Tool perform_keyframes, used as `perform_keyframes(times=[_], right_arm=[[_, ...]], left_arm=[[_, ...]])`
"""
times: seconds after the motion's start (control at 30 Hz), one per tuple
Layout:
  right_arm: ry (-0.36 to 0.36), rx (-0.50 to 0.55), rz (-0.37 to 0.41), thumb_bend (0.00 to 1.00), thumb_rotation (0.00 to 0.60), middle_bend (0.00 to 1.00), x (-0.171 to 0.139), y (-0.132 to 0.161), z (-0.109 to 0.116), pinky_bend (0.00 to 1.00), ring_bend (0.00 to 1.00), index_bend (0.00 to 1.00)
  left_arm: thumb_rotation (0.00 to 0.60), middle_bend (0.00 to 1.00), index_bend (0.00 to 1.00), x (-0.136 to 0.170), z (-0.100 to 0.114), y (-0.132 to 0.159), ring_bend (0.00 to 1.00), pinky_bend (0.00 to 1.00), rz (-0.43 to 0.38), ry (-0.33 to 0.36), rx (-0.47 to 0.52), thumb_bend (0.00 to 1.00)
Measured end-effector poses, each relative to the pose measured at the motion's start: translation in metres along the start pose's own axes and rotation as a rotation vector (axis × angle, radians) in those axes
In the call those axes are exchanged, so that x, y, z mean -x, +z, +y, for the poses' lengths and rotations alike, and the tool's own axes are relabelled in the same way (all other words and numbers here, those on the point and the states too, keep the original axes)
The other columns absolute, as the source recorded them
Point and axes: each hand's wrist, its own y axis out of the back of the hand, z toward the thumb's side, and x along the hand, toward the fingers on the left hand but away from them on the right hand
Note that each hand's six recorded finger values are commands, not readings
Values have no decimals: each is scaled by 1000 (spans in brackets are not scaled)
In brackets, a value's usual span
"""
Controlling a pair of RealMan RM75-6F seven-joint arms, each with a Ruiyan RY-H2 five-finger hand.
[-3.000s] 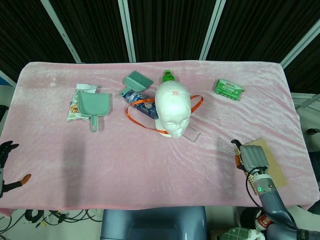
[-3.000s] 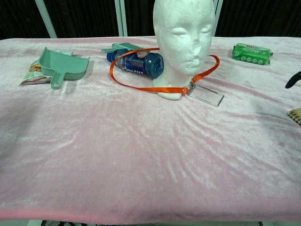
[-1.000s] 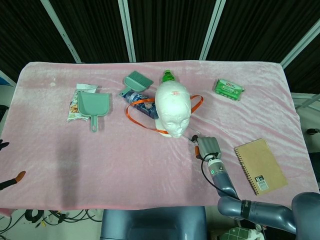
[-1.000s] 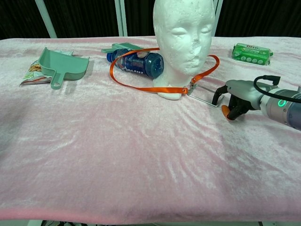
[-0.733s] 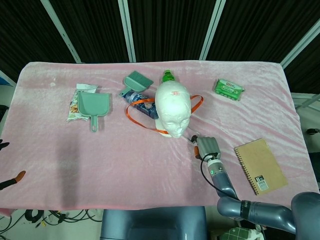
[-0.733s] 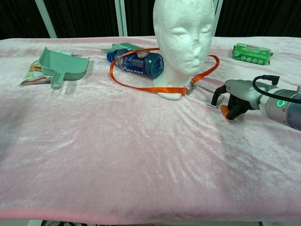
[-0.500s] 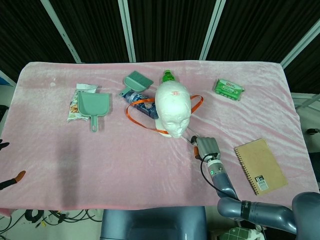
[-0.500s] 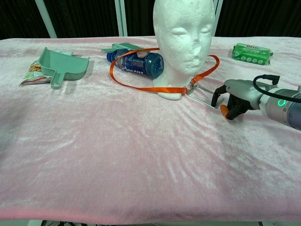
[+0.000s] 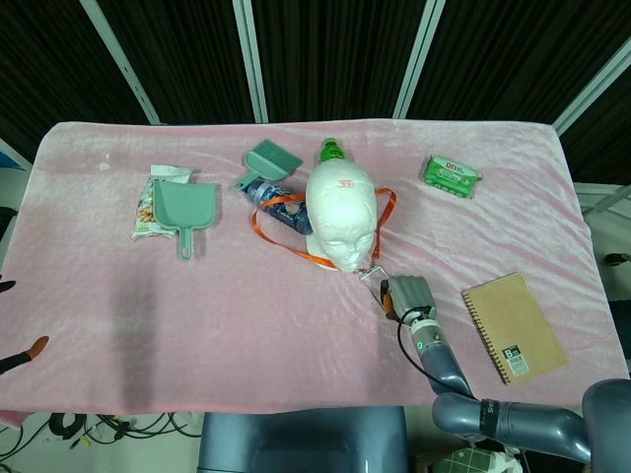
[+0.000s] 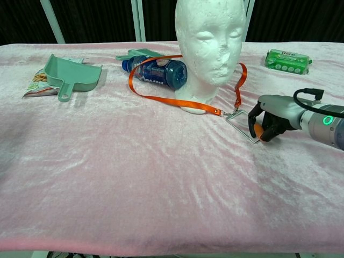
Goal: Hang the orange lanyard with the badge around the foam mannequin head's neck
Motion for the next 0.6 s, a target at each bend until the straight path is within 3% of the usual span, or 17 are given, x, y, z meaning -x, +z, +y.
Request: perform_keyframes(times=[0.33, 0.6], right_arm=[[1, -6, -5, 665, 600, 985, -9, -10, -5, 929, 982, 599], [7, 4, -1, 688, 600, 986, -12, -14, -9, 929, 982, 511]], left_arm=[[600, 132, 221, 1, -1, 0, 0, 9, 0, -3, -4, 91], [600, 132, 224, 1, -1, 1, 0, 9, 1, -1, -6, 91]])
